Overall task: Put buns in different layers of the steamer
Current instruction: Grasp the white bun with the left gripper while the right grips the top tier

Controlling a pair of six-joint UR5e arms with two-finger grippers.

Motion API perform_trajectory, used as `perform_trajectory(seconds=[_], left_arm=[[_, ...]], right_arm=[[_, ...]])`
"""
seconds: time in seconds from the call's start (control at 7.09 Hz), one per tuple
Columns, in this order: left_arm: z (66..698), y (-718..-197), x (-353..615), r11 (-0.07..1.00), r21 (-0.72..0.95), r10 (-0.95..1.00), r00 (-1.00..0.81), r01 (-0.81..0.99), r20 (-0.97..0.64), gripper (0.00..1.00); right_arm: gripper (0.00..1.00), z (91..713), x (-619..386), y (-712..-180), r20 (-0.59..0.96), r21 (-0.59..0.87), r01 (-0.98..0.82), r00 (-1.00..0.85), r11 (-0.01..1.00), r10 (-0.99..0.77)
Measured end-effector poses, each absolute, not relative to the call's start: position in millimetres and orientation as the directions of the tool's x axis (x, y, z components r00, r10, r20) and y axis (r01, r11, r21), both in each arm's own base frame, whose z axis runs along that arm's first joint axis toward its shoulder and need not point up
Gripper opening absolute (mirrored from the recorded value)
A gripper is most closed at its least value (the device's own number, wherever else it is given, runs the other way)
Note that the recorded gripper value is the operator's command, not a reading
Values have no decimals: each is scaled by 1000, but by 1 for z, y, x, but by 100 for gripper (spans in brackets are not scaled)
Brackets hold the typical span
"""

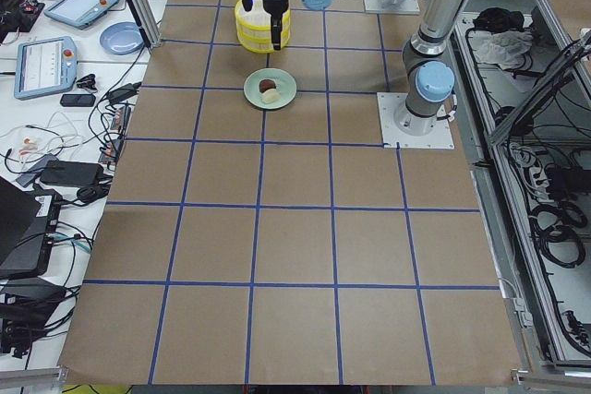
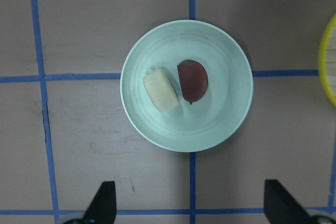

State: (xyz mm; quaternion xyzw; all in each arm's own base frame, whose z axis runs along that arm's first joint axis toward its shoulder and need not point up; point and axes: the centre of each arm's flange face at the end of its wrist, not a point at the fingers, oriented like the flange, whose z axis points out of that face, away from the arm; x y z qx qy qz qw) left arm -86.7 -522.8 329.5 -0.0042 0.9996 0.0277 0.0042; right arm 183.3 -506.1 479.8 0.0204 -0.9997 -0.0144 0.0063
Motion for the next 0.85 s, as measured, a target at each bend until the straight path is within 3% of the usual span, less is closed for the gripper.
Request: perform_trajectory(seconds=[0.28,0.42,0.71,0.85], left_arm=[[261,-543,-77,994,112,-9,-1000,-9,-4,97],[240,-550,-75,993,120,-9,-1000,-9,-3,91],[212,-557,-74,989,148,-10,-1000,-10,-1,91],[203,-558,-73,987,159,-10,-1000,-10,0,80]], right_arm=[[100,448,185,-518,6,31,-37,-999,999,-37],[100,426,187,-532,5,35,-33,-999,999,-33],[100,347,191,-566,6,50,-27,-1000,998,-27],[84,312,191,-573,10,62,-26,-1000,998,-26]])
